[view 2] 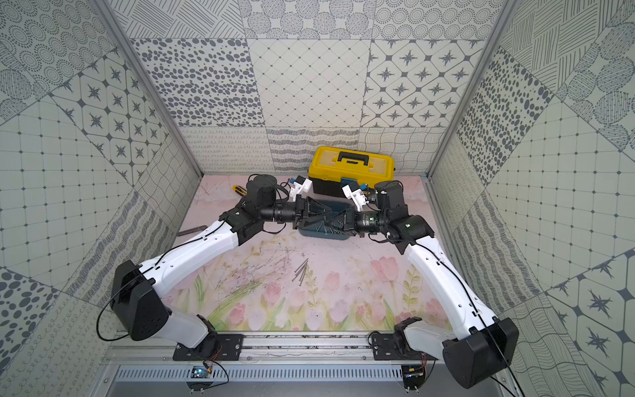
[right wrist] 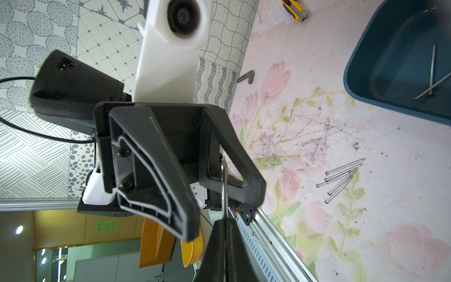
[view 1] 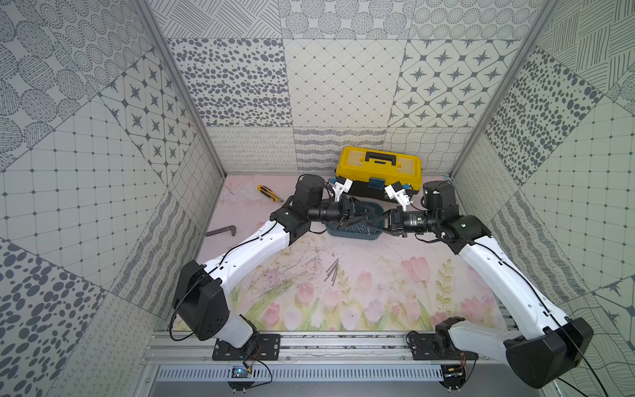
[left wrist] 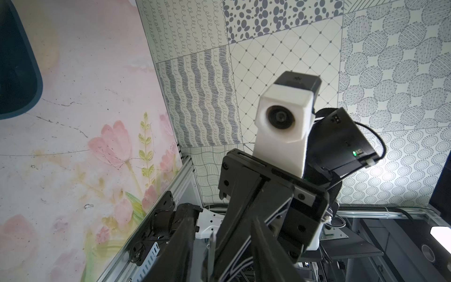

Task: Put the nails on the desktop into the storage box
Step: Pick up the nail from the center of the board, then place the nail in the storage box, then pick up the nail from the center of the board.

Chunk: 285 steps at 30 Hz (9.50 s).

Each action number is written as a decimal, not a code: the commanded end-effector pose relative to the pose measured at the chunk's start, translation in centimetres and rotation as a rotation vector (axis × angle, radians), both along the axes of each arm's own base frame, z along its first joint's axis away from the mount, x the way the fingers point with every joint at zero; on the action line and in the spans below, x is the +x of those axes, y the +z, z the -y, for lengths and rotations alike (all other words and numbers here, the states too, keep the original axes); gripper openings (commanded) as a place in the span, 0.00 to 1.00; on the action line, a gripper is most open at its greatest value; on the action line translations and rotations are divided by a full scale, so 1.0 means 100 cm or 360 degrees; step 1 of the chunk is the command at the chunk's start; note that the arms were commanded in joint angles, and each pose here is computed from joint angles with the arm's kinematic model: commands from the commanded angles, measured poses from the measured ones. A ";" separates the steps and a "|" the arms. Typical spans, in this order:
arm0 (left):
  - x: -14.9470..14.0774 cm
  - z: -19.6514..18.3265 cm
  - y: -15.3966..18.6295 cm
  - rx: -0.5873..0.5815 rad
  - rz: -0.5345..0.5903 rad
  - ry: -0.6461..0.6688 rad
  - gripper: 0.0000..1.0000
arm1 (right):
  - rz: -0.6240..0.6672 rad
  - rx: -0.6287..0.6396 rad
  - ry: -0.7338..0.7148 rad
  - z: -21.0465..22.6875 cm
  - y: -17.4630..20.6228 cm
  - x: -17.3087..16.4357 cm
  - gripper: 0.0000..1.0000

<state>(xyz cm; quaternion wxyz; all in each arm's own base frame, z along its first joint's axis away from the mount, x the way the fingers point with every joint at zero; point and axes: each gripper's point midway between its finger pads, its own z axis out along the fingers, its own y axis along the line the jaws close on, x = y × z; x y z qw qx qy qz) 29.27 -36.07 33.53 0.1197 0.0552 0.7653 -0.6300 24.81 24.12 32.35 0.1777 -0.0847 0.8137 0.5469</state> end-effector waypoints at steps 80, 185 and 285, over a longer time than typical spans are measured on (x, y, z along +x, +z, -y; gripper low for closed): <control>0.185 -0.028 -0.235 0.1567 0.0060 0.0288 0.00 | 0.0662 -0.0870 -0.0719 0.134 -0.020 -0.022 0.97; -0.088 -0.074 -0.320 0.2195 0.0003 -0.0288 0.49 | -0.0031 -0.0565 -0.0491 0.085 -0.100 -0.023 0.97; -0.086 0.052 -0.054 0.0438 0.0165 -0.0237 0.00 | -0.0027 -0.0031 -0.0340 0.045 -0.037 -0.018 0.57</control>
